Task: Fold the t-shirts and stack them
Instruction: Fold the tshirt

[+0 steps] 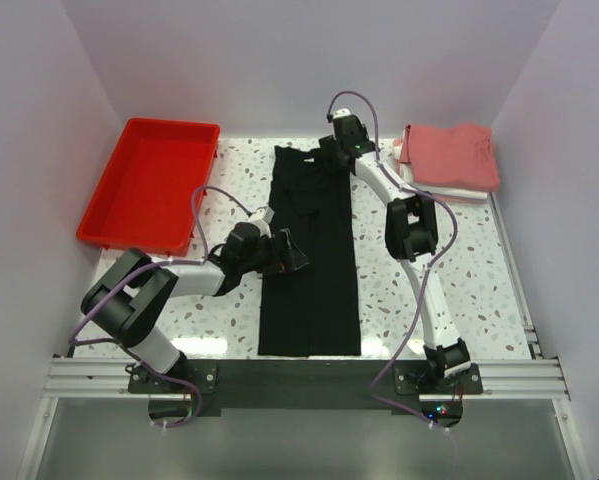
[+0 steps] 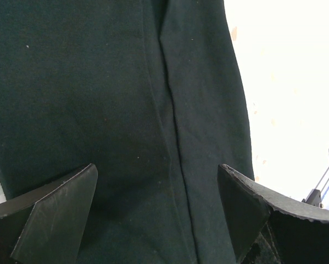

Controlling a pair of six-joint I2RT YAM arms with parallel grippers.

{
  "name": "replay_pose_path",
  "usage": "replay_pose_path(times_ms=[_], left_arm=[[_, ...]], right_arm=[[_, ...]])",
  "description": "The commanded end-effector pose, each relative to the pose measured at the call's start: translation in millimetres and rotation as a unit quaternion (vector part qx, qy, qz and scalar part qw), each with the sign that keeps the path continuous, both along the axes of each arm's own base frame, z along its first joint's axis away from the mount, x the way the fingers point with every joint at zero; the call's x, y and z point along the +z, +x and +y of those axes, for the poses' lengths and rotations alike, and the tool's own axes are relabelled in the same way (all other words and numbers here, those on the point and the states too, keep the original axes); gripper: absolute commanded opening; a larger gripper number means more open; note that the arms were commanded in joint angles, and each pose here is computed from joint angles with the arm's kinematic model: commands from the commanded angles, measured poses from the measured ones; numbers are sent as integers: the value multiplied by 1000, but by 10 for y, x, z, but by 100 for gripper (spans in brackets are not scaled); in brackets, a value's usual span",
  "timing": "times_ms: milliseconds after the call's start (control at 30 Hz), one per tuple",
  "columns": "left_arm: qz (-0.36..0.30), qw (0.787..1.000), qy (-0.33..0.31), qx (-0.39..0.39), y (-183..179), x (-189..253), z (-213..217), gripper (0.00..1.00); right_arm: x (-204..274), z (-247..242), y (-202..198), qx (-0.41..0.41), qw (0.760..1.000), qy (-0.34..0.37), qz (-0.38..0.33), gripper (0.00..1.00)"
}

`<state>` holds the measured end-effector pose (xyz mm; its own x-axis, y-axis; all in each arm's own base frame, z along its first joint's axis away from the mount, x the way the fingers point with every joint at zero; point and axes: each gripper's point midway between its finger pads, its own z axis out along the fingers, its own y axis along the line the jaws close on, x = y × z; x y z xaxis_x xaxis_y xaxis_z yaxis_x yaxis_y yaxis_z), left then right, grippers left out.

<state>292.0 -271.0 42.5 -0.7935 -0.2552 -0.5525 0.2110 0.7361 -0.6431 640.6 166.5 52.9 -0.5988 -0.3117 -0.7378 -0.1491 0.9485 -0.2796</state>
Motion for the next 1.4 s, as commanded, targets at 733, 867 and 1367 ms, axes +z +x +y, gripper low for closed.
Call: replay_pose_path(times_ms=[733, 867, 1367], left_arm=[[34, 998, 57, 21, -869, 642, 714, 100], [99, 994, 52, -6, -1404, 337, 800, 100], [202, 974, 80, -62, -2127, -213, 801, 74]], right_arm=[[1629, -18, -2450, -6, 944, 327, -36, 99], [1260, -95, -3179, -17, 934, 357, 18, 99], [572, -171, -4055, -18, 922, 358, 147, 99]])
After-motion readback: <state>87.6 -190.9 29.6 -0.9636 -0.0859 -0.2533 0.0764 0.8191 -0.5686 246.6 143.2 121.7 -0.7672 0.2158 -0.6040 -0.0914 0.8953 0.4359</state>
